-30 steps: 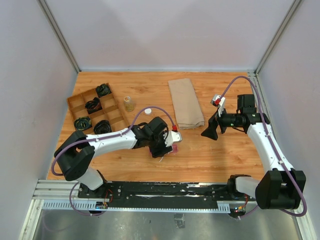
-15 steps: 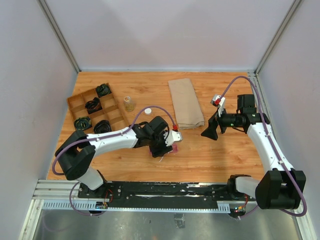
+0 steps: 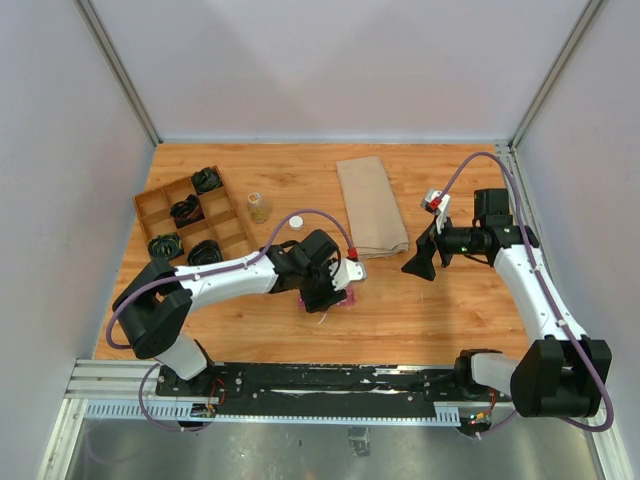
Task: Sort the pills into containers
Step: Pour the pill into the pill container.
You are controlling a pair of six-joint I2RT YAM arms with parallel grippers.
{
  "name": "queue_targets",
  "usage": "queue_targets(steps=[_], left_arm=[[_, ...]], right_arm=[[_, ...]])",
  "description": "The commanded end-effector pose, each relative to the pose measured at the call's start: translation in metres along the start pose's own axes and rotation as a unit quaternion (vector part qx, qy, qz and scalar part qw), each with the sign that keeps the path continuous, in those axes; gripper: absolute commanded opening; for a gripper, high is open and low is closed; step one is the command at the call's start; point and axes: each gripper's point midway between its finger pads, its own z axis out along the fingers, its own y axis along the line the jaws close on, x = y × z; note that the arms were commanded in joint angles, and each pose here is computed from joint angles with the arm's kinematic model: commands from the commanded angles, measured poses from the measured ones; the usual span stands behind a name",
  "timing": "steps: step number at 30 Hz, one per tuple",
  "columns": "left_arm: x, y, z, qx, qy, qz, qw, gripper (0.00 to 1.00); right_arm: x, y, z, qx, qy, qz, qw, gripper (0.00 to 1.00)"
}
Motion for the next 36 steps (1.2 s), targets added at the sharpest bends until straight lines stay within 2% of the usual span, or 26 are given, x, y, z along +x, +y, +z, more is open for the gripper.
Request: queue_targets(steps=[1, 36], left_arm=[[-0.0068, -0.0002, -0.0012, 0.003, 0.002, 0.01, 1.0, 0.0], [-0.0087, -0.0002, -0.0006, 0.005, 0.016, 0.011, 1.0, 0.0]], right_arm=[[-0.0041, -0.0001, -0.0042, -0.003, -0.006, 0.0, 1.0, 0.99], [-0.0038, -0.0001, -0.0032, -0.007, -0.006, 0.002, 1.0, 0.98]])
